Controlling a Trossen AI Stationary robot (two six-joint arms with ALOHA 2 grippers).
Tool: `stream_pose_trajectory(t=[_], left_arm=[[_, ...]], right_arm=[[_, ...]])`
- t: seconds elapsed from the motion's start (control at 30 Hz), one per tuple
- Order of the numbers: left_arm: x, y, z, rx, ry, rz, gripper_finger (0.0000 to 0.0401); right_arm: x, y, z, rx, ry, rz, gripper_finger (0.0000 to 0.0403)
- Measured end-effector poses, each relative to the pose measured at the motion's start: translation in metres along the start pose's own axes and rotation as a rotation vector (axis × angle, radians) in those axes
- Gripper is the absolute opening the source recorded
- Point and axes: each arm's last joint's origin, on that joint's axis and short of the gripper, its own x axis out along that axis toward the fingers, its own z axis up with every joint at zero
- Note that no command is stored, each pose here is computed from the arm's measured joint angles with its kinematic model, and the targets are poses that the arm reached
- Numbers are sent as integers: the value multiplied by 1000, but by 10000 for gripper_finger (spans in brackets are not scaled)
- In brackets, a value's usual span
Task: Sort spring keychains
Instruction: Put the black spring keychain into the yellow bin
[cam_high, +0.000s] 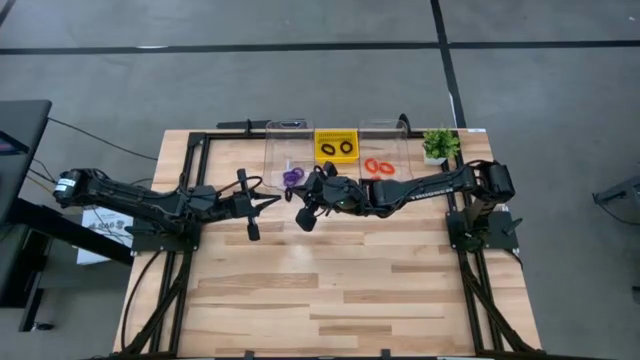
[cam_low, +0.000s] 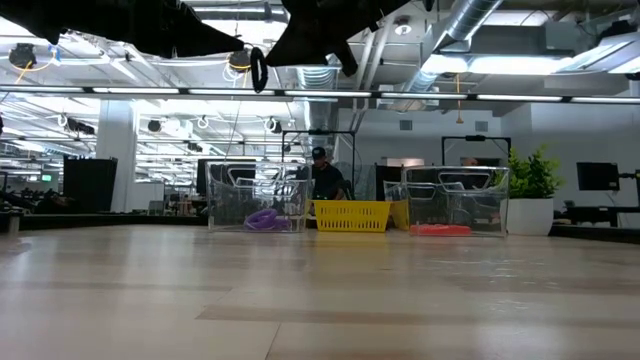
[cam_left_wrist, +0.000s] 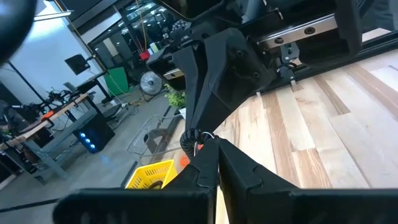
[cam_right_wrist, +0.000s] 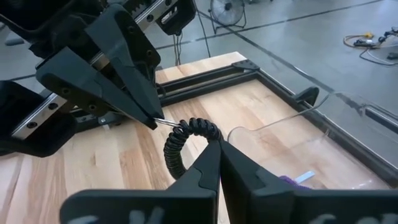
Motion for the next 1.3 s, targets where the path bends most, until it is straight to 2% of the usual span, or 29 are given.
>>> stream_pose_trajectory(t=[0.17,0.5,0.77,0.97,1.3], left_arm=[[0,0,0,0,0,0,8],[0,0,0,0,-1,-1,8],[0,-1,0,0,-11,-24,8],[0,-1,0,0,-11,-25,8],[0,-1,0,0,-13,-28,8]], right_arm=[[0,1,0,-1,4,23,13],[0,0,-1,-57,12,18,101],[3,-8,1,-49,7,-3,143],[4,-9,4,-73,-14,49,149],[4,-7,6,-108,-31,97,127]])
